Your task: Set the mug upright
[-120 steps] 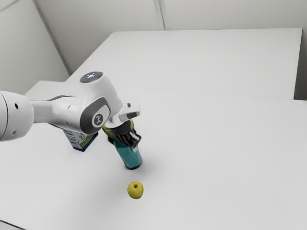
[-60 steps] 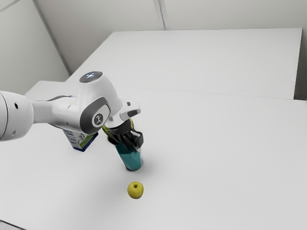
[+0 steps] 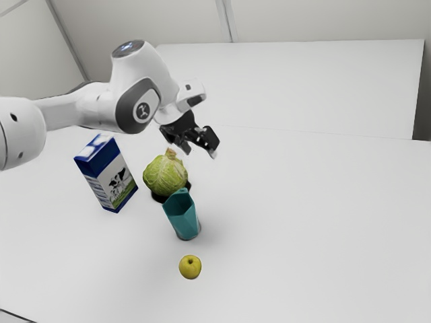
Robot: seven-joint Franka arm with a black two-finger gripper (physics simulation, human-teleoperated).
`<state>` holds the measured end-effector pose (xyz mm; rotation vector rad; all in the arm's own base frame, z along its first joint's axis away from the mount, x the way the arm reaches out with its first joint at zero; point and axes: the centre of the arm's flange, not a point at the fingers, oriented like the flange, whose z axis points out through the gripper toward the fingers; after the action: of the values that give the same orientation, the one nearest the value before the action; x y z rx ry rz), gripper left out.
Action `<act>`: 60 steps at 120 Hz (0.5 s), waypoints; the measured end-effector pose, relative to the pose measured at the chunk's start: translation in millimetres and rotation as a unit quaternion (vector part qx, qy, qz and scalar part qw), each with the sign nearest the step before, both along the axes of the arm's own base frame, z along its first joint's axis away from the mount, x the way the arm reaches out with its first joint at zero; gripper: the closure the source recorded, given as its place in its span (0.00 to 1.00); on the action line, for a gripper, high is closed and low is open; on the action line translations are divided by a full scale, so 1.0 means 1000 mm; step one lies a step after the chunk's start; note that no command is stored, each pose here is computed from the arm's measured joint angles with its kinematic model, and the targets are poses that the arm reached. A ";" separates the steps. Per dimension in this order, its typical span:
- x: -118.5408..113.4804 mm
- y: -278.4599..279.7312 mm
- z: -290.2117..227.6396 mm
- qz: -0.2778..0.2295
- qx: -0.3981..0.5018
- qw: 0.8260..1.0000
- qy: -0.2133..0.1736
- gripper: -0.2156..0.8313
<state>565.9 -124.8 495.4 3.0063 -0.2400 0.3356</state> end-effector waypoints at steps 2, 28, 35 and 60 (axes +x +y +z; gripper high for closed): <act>0.003 0.000 0.013 -0.003 0.003 1.000 -0.004 0.26; 0.009 0.011 0.108 -0.026 0.033 0.999 0.005 0.23; 0.002 0.020 0.125 -0.027 0.037 0.999 0.012 0.22; -0.009 0.058 0.153 -0.019 0.046 0.998 0.033 0.21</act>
<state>556.7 -66.8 648.7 3.0917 -0.3134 0.2261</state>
